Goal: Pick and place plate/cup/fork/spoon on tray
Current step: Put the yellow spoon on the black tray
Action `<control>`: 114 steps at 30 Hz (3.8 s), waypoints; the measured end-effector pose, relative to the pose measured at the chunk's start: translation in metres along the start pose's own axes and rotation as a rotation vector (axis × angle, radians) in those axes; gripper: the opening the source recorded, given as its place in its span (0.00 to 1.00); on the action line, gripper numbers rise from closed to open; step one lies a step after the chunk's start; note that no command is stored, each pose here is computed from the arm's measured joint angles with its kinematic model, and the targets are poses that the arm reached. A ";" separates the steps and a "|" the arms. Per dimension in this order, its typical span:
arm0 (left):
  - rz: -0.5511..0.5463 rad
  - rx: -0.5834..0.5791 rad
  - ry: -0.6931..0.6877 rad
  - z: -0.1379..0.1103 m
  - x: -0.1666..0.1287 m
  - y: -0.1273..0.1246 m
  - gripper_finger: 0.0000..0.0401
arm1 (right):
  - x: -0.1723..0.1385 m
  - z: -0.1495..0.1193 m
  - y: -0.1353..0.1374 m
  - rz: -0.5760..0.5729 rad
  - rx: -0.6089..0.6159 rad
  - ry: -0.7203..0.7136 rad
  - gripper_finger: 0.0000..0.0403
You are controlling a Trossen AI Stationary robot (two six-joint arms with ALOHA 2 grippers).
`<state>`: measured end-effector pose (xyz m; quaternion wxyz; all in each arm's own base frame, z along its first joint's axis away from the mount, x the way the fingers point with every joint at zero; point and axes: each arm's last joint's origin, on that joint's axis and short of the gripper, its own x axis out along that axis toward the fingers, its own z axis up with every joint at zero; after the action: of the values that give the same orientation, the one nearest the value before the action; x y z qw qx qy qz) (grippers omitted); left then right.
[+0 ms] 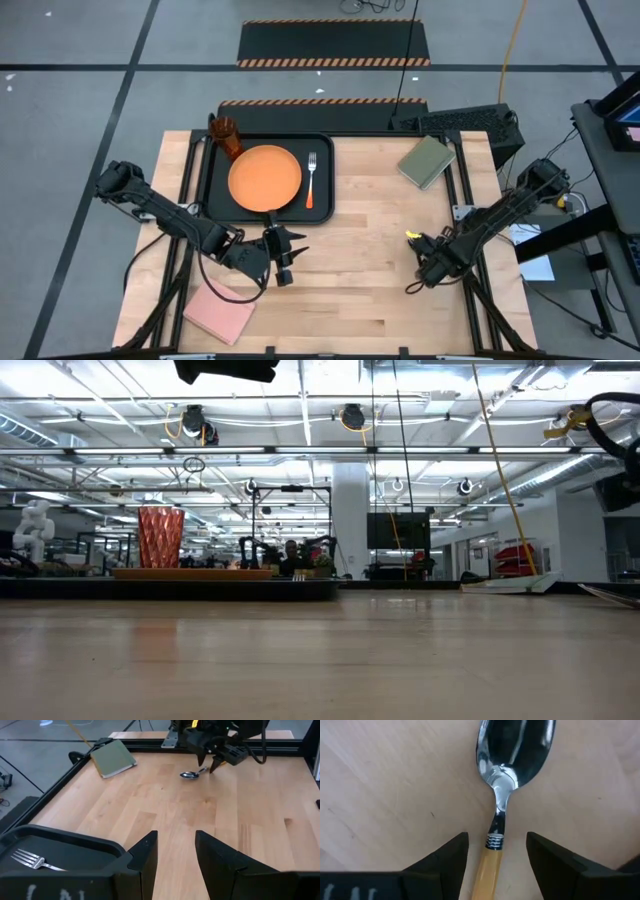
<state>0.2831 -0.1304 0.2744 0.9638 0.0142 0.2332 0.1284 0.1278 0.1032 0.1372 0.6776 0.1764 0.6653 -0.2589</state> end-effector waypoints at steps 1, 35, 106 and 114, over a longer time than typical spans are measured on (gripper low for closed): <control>0.000 0.000 0.000 0.000 0.000 0.000 0.34 | 0.003 0.000 -0.001 0.010 0.003 0.001 0.49; -0.019 -0.017 -0.028 0.003 -0.001 -0.002 0.34 | -0.006 0.014 0.017 0.126 0.190 -0.243 0.09; 0.310 -0.037 -0.068 0.014 -0.047 0.047 0.34 | -0.064 0.320 0.006 0.416 0.515 -1.172 0.08; 0.287 -0.026 -0.070 0.013 -0.051 0.042 0.34 | -0.052 0.316 -0.001 0.270 0.643 -1.170 0.08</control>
<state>0.2352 -0.1024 0.3121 0.9431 0.0393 0.1935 0.2675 0.3845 -0.0757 0.2060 0.8661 0.2817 0.0515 -0.4096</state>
